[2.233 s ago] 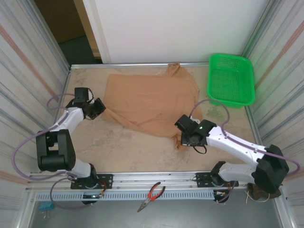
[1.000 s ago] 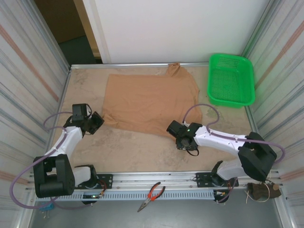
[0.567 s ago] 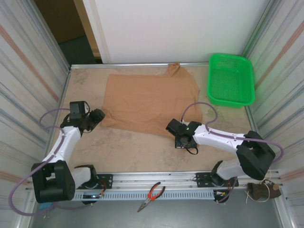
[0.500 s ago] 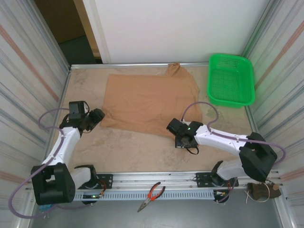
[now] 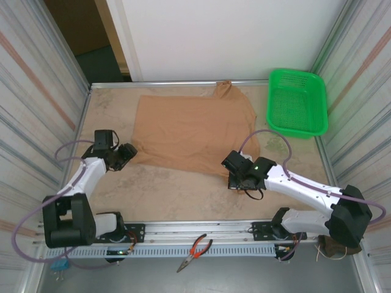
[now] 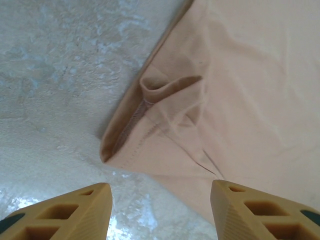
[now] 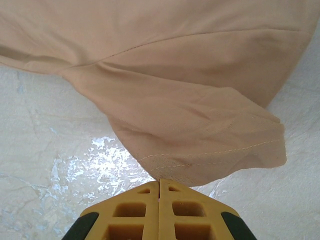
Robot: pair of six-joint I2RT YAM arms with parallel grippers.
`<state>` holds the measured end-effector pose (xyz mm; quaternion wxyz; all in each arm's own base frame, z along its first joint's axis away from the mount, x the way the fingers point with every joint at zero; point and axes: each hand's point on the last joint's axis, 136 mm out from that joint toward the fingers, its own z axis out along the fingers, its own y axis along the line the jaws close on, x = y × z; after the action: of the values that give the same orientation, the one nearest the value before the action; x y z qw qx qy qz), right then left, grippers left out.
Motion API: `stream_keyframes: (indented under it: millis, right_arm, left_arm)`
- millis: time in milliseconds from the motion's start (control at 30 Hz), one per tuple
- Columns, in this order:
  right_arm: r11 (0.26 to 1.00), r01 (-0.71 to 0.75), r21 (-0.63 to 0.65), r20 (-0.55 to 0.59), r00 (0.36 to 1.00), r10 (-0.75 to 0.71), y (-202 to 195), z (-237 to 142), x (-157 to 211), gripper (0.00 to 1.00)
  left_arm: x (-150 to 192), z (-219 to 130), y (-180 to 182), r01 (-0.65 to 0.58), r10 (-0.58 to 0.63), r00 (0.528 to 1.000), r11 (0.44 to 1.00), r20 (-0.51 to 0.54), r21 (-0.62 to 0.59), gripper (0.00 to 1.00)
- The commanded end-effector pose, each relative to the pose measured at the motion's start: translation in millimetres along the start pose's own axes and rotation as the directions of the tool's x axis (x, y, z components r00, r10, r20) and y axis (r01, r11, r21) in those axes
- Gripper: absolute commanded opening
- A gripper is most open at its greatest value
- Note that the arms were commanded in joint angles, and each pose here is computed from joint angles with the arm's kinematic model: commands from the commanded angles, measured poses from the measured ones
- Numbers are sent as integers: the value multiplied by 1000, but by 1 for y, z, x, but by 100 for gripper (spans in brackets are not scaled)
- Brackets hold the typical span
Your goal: Fold the inside-out t-shirt
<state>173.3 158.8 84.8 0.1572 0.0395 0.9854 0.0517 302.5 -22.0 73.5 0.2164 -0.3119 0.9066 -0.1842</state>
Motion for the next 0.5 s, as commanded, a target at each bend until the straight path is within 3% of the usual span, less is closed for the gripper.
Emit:
stream_keyframes:
  millis: [0, 467]
  right_arm:
    - [1000, 7, 1, -1, 1000, -7, -2, -5, 1, 0]
    - [1000, 0, -7, 11, 1000, 1, -1, -8, -2, 0]
  left_arm:
    - [-21, 5, -12, -55, 55, 998, 998, 42, -5, 54]
    - [-21, 42, -12, -74, 73, 997, 996, -11, -44, 51]
